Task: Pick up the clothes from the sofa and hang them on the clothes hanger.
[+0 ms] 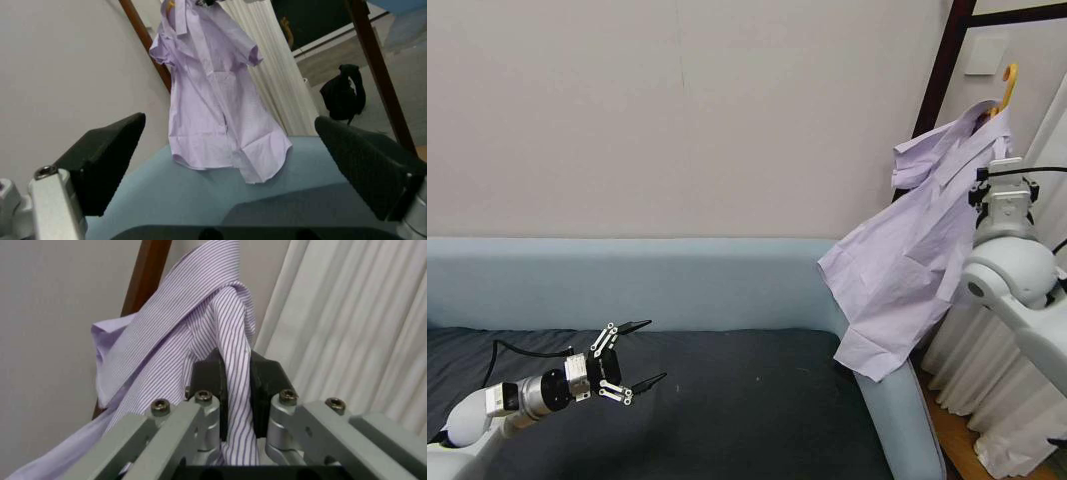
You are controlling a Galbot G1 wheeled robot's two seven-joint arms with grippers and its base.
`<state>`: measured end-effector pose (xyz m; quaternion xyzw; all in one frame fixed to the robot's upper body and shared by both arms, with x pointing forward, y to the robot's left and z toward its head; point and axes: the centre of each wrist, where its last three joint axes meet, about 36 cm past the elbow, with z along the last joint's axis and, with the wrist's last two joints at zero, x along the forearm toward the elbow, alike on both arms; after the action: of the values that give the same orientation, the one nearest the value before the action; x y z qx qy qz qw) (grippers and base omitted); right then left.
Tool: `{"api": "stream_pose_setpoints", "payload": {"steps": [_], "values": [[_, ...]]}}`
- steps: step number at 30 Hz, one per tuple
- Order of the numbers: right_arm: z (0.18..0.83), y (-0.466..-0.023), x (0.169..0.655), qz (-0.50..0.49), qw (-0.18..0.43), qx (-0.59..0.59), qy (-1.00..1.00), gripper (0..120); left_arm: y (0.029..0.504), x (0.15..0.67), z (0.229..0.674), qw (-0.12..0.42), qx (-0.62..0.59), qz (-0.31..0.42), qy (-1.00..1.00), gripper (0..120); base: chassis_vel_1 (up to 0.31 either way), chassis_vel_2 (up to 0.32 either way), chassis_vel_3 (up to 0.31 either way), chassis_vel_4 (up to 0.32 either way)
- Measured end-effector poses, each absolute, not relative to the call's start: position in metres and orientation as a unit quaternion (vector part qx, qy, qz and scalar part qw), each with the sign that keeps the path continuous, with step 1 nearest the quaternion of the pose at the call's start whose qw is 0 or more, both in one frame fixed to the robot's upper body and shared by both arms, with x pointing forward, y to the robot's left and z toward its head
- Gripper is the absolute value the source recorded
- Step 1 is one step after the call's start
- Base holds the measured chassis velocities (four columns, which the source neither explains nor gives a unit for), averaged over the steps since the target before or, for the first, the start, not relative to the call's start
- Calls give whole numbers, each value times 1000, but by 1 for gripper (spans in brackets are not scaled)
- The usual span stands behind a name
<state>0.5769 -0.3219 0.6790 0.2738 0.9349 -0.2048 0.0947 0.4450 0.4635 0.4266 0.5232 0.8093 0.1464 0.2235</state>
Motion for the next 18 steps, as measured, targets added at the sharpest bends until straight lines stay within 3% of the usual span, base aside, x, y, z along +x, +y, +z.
{"api": "stream_pose_setpoints", "payload": {"steps": [18], "values": [[756, -284, 686, -228, 148, 345, 899, 8, 479, 454, 426, 231, 507, 153, 816, 100, 0, 0, 0, 0]]}}
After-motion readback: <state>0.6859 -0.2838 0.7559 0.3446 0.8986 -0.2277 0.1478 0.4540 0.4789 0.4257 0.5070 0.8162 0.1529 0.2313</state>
